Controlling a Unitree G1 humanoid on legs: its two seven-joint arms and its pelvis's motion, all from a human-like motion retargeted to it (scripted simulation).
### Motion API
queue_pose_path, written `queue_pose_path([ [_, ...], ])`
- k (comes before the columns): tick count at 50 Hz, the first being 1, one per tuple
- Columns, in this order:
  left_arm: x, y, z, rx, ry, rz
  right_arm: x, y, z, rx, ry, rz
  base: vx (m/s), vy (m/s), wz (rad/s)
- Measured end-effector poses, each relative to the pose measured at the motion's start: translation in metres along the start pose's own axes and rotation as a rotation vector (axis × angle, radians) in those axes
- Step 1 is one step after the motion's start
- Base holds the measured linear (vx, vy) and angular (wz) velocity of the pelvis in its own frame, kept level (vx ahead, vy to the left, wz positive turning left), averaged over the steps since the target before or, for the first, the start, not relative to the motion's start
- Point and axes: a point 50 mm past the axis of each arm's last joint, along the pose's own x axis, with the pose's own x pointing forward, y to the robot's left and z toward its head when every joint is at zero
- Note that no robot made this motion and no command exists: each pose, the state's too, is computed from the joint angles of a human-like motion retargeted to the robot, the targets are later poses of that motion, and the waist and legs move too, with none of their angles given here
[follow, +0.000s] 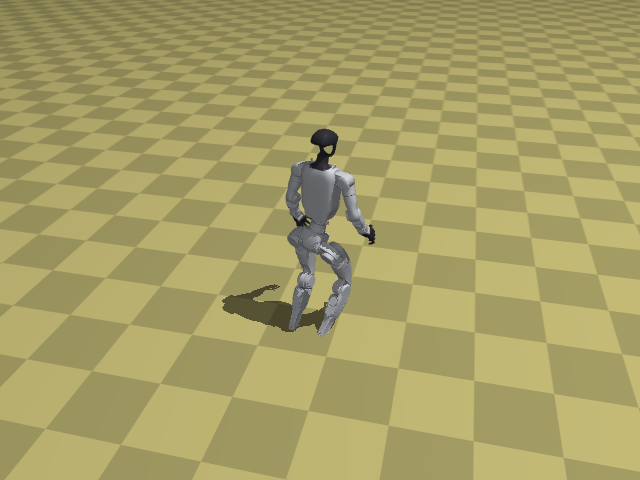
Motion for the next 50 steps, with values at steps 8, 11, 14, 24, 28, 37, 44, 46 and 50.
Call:
queue_pose_path([
  [8, -0.006, -0.008, -0.023, 0.034, 0.112, -0.119, -0.004, 0.007, -0.031, -0.024, 0.176, 0.081, 0.00, -0.01, -0.02],
  [11, -0.010, -0.007, -0.030, 0.017, 0.142, -0.136, -0.007, 0.010, -0.038, -0.024, 0.216, 0.110, 0.03, -0.04, -0.34],
  [14, -0.013, -0.005, -0.037, -0.013, 0.165, -0.136, -0.009, 0.011, -0.043, -0.027, 0.244, 0.127, 0.08, -0.03, -0.70],
  [24, -0.025, 0.007, -0.059, -0.132, 0.228, -0.064, -0.001, -0.008, -0.035, -0.076, 0.238, 0.099, 0.14, -0.01, -0.58],
  [28, -0.029, 0.016, -0.065, -0.167, 0.248, -0.010, 0.004, -0.013, -0.026, -0.092, 0.207, 0.081, 0.22, 0.04, 0.06],
  [37, -0.035, 0.022, -0.076, -0.237, 0.293, 0.065, 0.014, -0.020, -0.006, -0.136, 0.141, 0.062, 0.29, 0.08, 0.15],
  [44, -0.043, 0.017, -0.088, -0.308, 0.340, 0.100, 0.009, -0.016, -0.016, -0.106, 0.170, 0.047, 0.37, 0.12, 0.46],
  [46, -0.044, 0.016, -0.089, -0.327, 0.344, 0.101, 0.006, -0.016, -0.022, -0.091, 0.192, 0.049, 0.48, 0.10, 1.34],
  [50, -0.040, 0.012, -0.083, -0.359, 0.323, 0.086, 0.000, -0.012, -0.032, -0.049, 0.233, 0.071, 0.38, 0.10, 0.56],
])
